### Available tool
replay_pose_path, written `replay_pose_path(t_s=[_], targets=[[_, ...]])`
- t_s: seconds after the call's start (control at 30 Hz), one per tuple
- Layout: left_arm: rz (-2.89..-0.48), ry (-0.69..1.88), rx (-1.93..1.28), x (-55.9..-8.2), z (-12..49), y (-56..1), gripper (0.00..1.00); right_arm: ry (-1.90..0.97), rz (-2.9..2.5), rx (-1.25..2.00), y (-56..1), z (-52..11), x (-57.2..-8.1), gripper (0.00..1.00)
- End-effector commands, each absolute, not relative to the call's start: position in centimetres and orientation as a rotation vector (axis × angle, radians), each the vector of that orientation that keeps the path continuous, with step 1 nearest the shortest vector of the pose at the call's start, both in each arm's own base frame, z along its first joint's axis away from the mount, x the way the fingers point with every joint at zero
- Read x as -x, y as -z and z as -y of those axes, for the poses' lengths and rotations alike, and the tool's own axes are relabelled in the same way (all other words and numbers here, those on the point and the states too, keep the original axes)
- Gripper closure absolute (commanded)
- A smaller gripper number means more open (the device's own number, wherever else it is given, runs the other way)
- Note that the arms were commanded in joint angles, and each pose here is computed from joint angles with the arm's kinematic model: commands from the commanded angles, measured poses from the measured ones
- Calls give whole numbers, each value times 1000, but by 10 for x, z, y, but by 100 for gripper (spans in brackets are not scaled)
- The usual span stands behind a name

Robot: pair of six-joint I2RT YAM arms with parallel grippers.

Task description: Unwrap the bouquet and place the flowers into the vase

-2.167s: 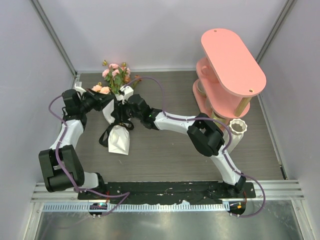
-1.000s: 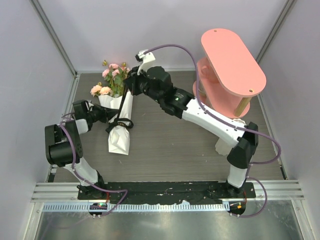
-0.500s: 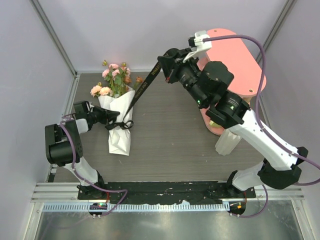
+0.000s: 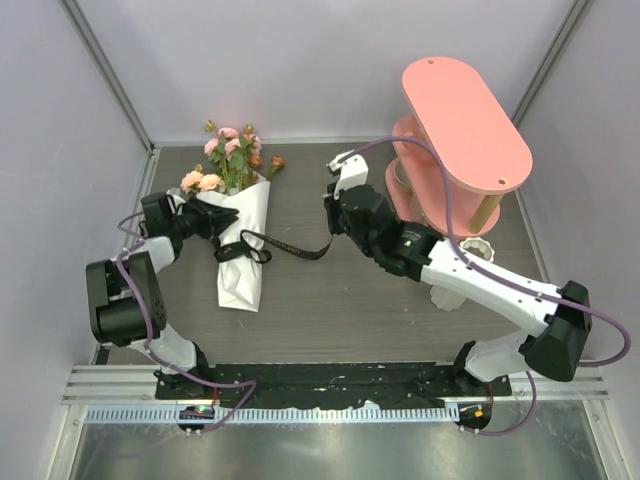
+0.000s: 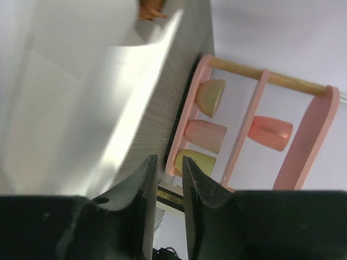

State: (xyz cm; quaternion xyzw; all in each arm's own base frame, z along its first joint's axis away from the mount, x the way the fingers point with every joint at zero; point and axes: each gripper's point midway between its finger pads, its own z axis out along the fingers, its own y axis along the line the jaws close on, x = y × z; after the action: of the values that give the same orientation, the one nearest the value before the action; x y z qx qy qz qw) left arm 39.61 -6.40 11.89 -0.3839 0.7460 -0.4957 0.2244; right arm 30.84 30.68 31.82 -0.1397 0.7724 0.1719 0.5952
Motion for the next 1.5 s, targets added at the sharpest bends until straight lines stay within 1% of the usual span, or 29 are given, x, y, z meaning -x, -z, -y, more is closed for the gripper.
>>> replay_pose_path(t_s=[0.0,0.07,0.1,0.17,0.2,0.23,0.27,0.3,0.33,0.37,0.4,0.43,0.47,0.5,0.57,0.6,0.67,0.73,0.83,0.87,0.93,1.07,1.2,1.43,1.47], targets=[[-1955,1361,708,-399,76,-199,65,-299,-1905,275,-264,-295,-310,99],[-1987,1282,655,-396,80,-207,62,-218,-1964,294,-236,-289,-310,99],[-2051,1210,619,-391,80,-209,61,-172,-1987,298,-225,-285,-311,99],[-2066,1090,608,-384,74,-225,60,-57,-2042,324,-201,-275,-313,99],[-2100,1047,619,-376,72,-227,60,15,-2040,323,-197,-267,-316,97],[-2079,980,630,-369,65,-238,60,51,-2046,338,-193,-265,-317,95],[-2074,863,685,-369,50,-235,60,97,-2069,367,-179,-264,-319,93],[-2080,797,715,-363,42,-234,60,101,-2068,391,-180,-268,-321,84],[-2069,739,694,-361,36,-235,59,91,-2076,417,-176,-275,-321,77],[-2034,669,696,-359,26,-239,53,79,-2085,448,-170,-285,-322,69],[-2040,643,696,-356,24,-233,48,-4,-2083,488,-176,-305,-322,57],[-2047,613,675,-355,21,-228,47,-40,-2073,522,-180,-317,-321,52],[-2068,630,659,-353,23,-221,47,-89,-2064,561,-177,-338,-318,47],[-2081,650,645,-352,26,-217,46,-160,-2040,565,-190,-356,-318,36],[-2092,788,639,-352,35,-210,47,-346,-2034,622,-187,-396,-311,29],[-2091,837,636,-352,39,-208,47,-419,-2020,622,-191,-410,-311,23],[-2064,908,644,-356,39,-209,48,-564,-2008,646,-189,-439,-308,21],[-2064,961,639,-357,43,-208,49,-648,-2022,686,-177,-462,-306,22],[-2062,993,641,-355,46,-204,49,-731,-2029,688,-164,-479,-309,30],[-2058,1002,648,-355,46,-202,50,-812,-2025,709,-164,-488,-302,35],[-2051,1017,644,-355,48,-203,50,-863,-2026,741,-155,-493,-299,37],[-2045,1045,639,-356,51,-204,50,-842,-2043,777,-140,-492,-301,40],[-2038,1064,634,-355,52,-205,51,-796,-2060,765,-127,-484,-316,43],[-2032,1074,627,-356,53,-207,51,-768,-2088,825,-111,-483,-326,43],[-2029,1074,625,-356,53,-208,51,-769,-2082,827,-114,-485,-328,45]])
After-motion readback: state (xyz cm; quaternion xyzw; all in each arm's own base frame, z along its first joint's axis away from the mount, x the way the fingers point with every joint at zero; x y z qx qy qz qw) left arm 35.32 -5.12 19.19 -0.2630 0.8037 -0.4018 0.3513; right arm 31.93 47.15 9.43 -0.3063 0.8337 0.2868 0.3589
